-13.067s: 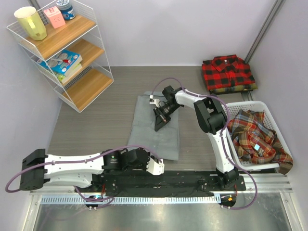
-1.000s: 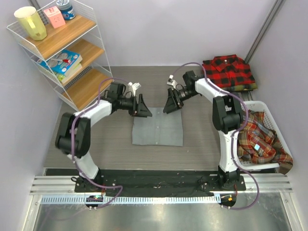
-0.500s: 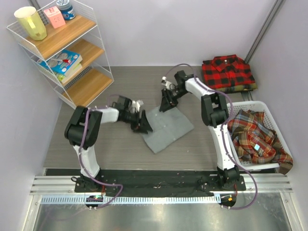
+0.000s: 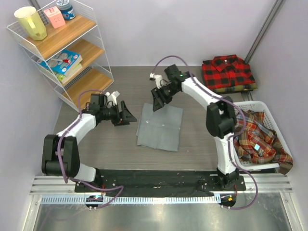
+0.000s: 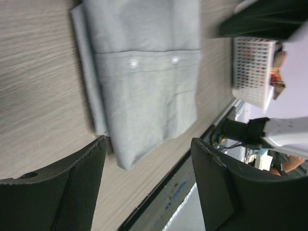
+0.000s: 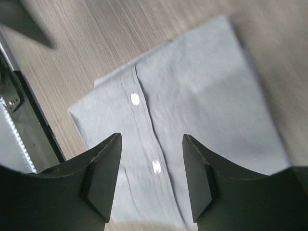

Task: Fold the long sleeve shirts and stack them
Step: Fold the shirt

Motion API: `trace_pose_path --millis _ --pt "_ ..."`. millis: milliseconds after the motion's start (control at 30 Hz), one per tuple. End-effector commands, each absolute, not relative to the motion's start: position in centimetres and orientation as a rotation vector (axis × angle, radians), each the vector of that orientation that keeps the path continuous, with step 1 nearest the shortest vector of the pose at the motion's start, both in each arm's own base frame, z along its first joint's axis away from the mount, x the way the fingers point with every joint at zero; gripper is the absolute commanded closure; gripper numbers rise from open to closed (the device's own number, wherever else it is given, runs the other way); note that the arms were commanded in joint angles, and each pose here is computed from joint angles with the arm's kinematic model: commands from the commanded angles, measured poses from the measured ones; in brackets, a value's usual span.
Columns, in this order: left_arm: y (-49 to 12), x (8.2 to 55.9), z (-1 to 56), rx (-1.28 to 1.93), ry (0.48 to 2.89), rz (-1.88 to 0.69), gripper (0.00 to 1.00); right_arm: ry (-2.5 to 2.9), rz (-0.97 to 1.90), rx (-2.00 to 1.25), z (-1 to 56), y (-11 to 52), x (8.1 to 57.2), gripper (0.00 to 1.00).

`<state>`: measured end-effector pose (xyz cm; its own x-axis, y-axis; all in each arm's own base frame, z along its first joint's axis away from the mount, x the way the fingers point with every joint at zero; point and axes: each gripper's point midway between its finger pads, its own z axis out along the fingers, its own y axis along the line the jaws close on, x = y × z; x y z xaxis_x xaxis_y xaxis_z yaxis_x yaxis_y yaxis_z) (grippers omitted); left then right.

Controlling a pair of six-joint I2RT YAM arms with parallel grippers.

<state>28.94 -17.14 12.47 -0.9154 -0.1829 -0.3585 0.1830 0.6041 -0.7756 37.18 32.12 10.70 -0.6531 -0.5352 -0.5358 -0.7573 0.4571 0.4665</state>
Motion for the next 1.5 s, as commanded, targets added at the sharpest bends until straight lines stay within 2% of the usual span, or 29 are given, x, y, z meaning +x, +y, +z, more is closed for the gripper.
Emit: trace_pose_path --millis 0,200,300,500,933,1133,1233,1267,1367,1467 --pt "-17.0 31.0 7.1 -0.059 2.545 -1.171 0.29 2.365 0.855 -1.175 12.8 29.6 35.6 0.41" --pt "-18.2 32.4 4.6 -0.002 2.562 -1.253 0.35 2.510 0.789 -1.145 8.4 27.4 33.3 0.41" --pt "-19.0 32.1 3.3 0.015 2.583 -1.319 0.39 2.552 0.759 -1.151 6.6 26.6 32.7 0.42" --pt "-20.2 31.2 0.5 -0.012 2.653 -1.364 0.41 2.620 0.693 -1.186 3.4 25.6 32.6 0.42" --pt "-21.4 32.5 -0.9 -0.073 2.613 -1.423 0.50 2.644 0.683 -1.198 2.3 25.5 32.8 0.43" --pt "-21.6 33.9 -1.5 -0.126 2.594 -1.382 0.57 2.647 0.695 -1.189 2.3 25.7 32.8 0.43" --pt "-21.9 34.5 -1.4 -0.145 2.586 -1.402 0.65 2.649 0.718 -1.166 2.7 26.0 32.7 0.42" --pt "-21.9 34.6 -1.2 -0.140 2.580 -1.402 0.78 2.649 0.721 -1.152 3.0 26.1 32.8 0.41" --pt "-21.4 34.8 -0.3 -0.070 2.610 -1.324 1.00 2.647 0.730 -1.099 4.0 25.7 33.1 0.38" --pt "-18.9 34.1 0.2 -0.024 2.782 -1.072 1.00 2.671 0.767 -0.976 5.3 24.1 33.8 0.32"
